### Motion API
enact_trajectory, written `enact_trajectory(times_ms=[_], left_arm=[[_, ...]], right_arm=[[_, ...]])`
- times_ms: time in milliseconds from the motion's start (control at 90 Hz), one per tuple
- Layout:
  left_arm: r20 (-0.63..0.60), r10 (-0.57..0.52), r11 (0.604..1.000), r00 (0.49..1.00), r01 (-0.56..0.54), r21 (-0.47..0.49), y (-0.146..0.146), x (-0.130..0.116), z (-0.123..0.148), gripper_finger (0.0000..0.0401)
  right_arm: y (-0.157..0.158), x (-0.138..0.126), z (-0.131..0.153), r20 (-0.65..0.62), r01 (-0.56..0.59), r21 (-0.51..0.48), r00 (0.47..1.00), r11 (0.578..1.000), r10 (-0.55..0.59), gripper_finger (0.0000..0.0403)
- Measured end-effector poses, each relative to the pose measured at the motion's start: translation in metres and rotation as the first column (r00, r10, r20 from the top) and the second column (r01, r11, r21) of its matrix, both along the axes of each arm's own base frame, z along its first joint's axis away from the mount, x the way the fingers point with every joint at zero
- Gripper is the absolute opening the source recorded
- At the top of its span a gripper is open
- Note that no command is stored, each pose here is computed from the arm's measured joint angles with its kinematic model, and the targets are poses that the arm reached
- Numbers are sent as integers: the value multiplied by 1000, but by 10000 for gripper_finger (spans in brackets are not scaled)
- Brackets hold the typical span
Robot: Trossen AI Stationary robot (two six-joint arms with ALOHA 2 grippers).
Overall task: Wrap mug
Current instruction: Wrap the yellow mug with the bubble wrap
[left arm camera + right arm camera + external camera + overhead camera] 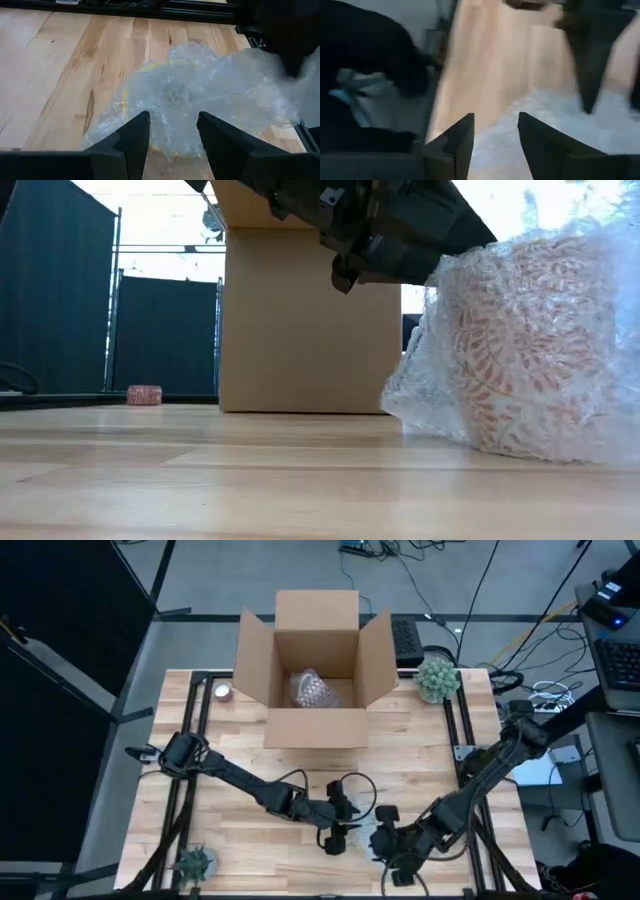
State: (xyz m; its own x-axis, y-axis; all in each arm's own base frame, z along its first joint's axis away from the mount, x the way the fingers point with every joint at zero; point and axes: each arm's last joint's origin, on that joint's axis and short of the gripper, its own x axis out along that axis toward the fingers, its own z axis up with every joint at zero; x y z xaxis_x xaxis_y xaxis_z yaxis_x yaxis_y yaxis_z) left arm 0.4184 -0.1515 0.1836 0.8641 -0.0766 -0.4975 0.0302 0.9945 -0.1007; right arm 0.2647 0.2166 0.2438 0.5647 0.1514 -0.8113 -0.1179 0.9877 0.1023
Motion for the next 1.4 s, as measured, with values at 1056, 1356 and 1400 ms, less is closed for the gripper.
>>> enact_trajectory(times_ms=[1056,1356,1400], left_arm=[[2,1,1000,1000,-1,-3,0,0,0,160],[-1,-1,1000,1000,1,-6,0,0,0,160],[-1,-1,1000,1000,1,-6,0,0,0,160]], right_arm=[[-24,40,-63,-232,55,-26,971,998,-59,151],[-31,19,-9,-132,32,69,991,997,-23,153],[-33,16,-2,-116,27,77,993,997,-18,153]])
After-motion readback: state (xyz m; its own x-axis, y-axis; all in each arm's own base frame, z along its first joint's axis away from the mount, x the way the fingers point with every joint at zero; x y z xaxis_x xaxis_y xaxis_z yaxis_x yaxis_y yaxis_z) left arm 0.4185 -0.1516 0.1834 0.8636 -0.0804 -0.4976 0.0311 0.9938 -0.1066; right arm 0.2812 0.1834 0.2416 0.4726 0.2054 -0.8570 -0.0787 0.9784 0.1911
